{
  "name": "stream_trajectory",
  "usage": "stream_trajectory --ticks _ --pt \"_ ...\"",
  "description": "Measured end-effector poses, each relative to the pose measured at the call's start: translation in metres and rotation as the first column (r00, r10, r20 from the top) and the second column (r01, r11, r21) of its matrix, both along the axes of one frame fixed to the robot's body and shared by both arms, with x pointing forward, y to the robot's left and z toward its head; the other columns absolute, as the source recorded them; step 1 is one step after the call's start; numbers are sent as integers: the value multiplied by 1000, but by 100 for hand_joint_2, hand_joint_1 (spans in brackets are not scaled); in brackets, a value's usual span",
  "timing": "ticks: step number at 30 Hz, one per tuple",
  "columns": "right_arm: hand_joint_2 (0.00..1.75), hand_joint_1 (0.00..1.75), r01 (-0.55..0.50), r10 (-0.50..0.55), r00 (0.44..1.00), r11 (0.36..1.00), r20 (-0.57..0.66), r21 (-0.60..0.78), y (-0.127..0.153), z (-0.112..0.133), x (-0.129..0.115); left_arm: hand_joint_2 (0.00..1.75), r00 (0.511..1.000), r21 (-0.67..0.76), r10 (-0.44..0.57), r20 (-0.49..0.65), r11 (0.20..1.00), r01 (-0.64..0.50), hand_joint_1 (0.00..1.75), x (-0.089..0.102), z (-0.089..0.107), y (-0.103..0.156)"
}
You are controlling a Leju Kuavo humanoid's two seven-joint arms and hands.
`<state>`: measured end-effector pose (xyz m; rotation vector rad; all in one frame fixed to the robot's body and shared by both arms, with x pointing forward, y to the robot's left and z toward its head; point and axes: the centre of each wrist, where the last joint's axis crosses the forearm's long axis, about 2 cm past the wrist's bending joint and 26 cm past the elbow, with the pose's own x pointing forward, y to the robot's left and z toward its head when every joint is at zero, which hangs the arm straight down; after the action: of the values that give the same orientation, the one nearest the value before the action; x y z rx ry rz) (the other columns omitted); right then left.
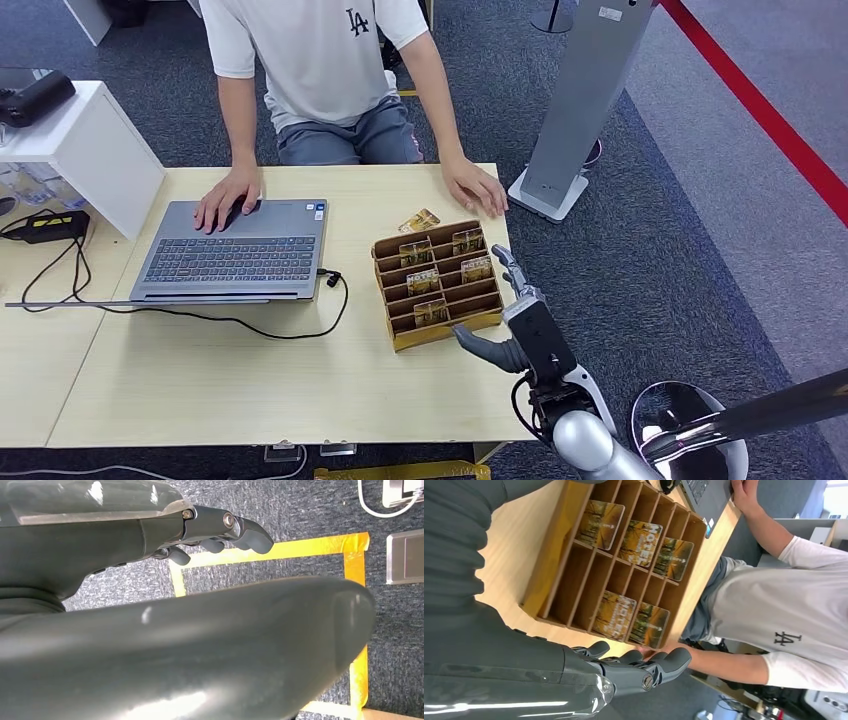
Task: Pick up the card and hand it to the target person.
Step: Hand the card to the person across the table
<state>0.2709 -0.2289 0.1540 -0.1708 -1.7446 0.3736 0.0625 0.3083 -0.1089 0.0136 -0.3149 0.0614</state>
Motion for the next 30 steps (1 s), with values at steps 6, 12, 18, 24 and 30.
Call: stream_trajectory --ticks 6,12,18,24,30 --pt "175 0 10 -5 998 997 -67 70 -6 -14 -6 0 1000 2 0 -2 1000 0 0 0 0 0" --pt "175 0 5 6 994 996 -113 93 -8 -21 -10 0 1000 5 1 -2 1000 -1 0 0 0 0" --pt "175 0 -14 36 985 992 -170 128 -8 -25 -10 0 1000 7 1 -5 1000 -1 0 0 0 0" --pt "175 0 -20 50 980 988 -193 152 -8 -27 -10 0 1000 7 1 -10 1000 -1 0 0 0 0" --pt "175 0 -19 49 979 988 -199 153 -9 -28 -10 0 1000 7 2 -11 1000 -2 0 0 0 0"
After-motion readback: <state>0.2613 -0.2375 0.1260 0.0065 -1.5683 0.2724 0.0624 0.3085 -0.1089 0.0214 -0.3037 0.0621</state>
